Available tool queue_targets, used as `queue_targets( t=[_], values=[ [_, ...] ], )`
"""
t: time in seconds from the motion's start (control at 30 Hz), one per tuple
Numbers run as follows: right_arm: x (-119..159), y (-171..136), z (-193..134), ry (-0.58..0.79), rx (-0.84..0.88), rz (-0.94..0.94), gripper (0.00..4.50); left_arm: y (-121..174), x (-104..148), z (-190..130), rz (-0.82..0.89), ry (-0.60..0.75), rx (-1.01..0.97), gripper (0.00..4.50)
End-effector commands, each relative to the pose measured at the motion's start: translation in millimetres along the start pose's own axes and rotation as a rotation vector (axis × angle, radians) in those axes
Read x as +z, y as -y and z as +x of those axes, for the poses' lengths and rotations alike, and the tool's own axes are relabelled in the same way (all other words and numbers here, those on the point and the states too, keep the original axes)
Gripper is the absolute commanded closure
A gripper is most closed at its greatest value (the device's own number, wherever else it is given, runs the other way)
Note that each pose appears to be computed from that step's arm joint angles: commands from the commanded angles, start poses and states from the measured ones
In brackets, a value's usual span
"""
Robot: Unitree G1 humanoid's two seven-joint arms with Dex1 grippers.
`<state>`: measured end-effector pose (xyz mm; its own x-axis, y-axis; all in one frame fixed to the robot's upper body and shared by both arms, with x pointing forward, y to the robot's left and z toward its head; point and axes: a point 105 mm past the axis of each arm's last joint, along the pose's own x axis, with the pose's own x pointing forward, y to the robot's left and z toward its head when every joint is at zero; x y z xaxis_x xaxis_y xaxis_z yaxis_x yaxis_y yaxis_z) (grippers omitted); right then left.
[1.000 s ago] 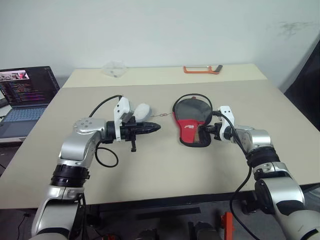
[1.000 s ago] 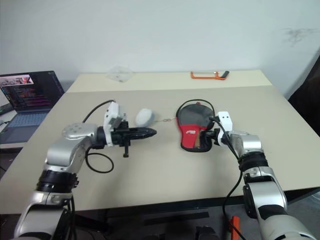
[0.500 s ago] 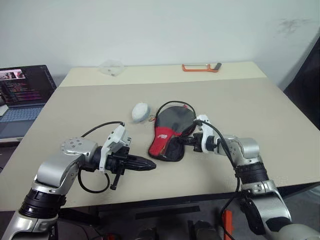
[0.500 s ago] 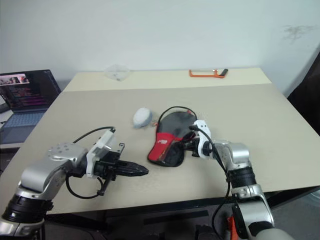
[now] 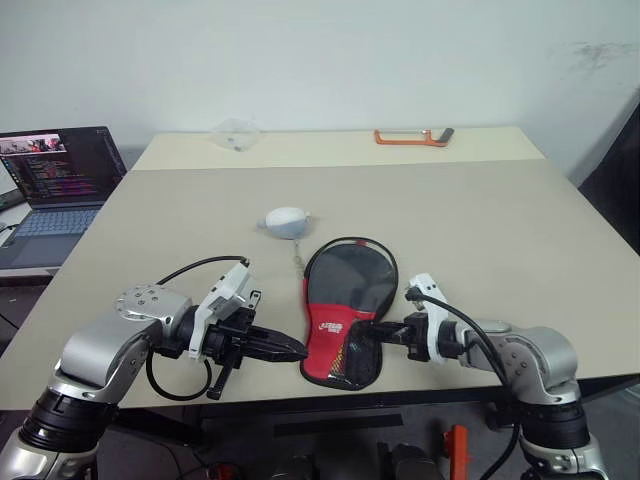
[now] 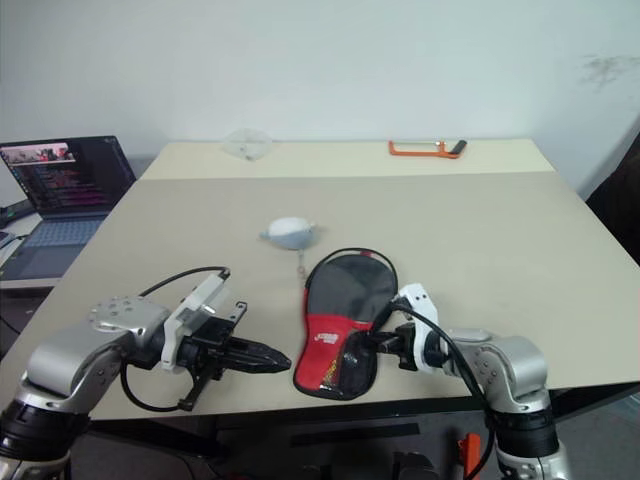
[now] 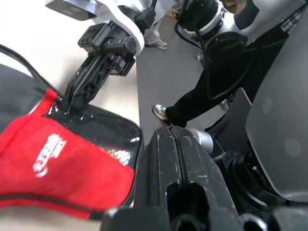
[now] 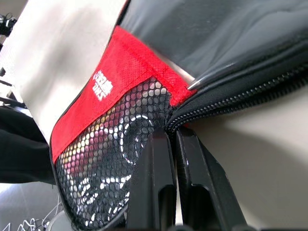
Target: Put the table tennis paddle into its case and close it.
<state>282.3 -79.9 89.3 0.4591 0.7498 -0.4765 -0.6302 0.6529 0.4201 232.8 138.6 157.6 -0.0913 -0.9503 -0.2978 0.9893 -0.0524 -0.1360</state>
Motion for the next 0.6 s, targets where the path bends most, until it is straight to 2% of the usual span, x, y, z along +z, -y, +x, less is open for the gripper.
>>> queue_targets(
  t=[0.03,0.6],
  values=[
    [3,-1,-9,0.015,-0.005,-0.013,4.47,3,5,2,0.031,-0.008,-0.043,4.5],
    [14,21,-35,-0.031,-0.074,-0.099,4.47,3,0,8,0.03,-0.008,-0.056,4.5]
  ],
)
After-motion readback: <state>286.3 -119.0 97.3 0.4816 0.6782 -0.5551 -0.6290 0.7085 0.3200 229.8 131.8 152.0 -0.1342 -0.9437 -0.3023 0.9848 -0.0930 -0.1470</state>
